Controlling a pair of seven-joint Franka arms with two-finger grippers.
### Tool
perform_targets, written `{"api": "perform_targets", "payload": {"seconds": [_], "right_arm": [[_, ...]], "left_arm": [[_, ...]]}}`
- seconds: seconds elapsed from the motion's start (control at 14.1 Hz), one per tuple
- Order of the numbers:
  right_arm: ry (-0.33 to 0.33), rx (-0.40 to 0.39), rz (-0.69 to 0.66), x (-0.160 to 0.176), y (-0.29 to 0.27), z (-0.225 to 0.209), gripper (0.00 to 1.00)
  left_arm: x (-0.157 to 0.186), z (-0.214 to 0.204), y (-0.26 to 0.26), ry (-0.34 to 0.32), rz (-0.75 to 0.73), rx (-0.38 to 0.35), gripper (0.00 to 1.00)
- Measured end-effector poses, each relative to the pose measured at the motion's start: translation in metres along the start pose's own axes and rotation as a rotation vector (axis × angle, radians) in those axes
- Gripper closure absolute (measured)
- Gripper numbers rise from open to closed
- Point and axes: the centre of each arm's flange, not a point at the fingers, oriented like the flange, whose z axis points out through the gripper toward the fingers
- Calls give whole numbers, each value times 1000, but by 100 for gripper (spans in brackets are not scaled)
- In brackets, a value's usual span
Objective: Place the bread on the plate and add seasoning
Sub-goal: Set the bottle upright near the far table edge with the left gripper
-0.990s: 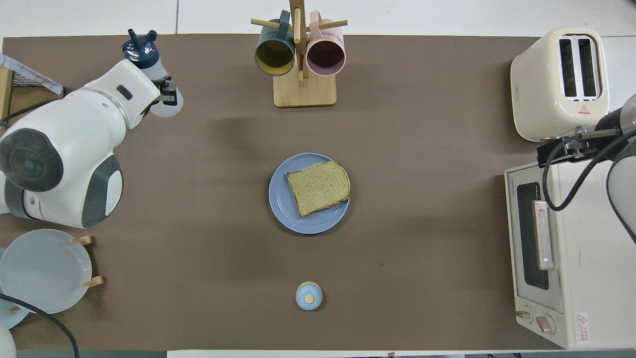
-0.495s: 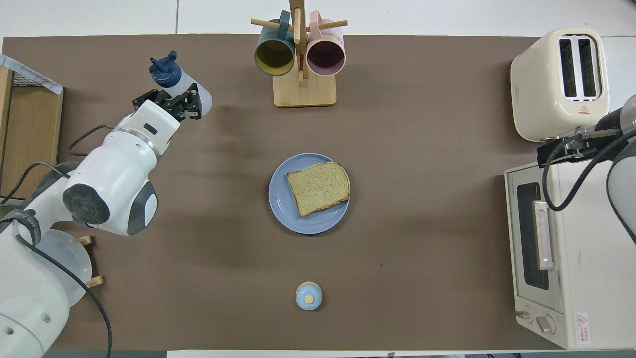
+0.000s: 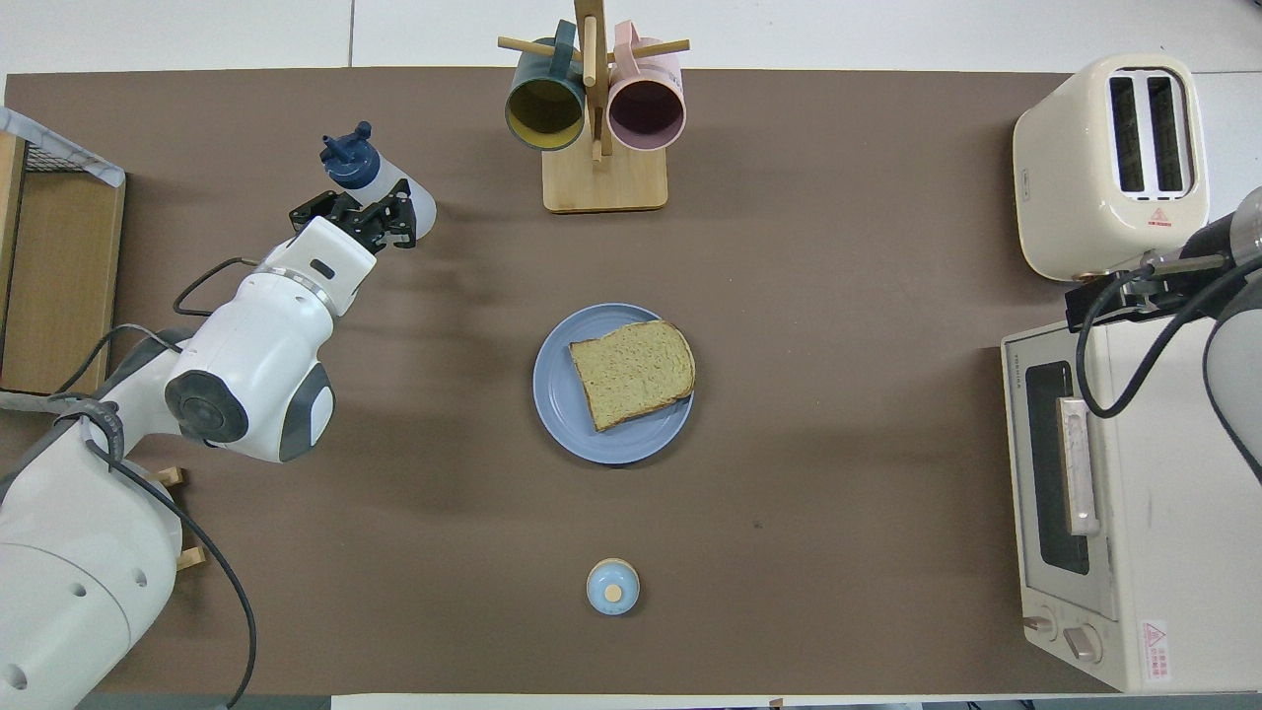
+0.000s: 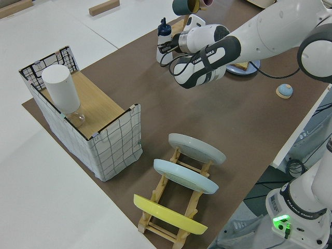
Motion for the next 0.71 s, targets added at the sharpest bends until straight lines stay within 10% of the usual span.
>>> {"api": "perform_targets", "payload": {"seconds": [0.71], "right_arm": [[0, 0, 0, 0, 0, 0, 0]], "left_arm": [[-5, 27, -8, -4, 39, 8, 59]]}}
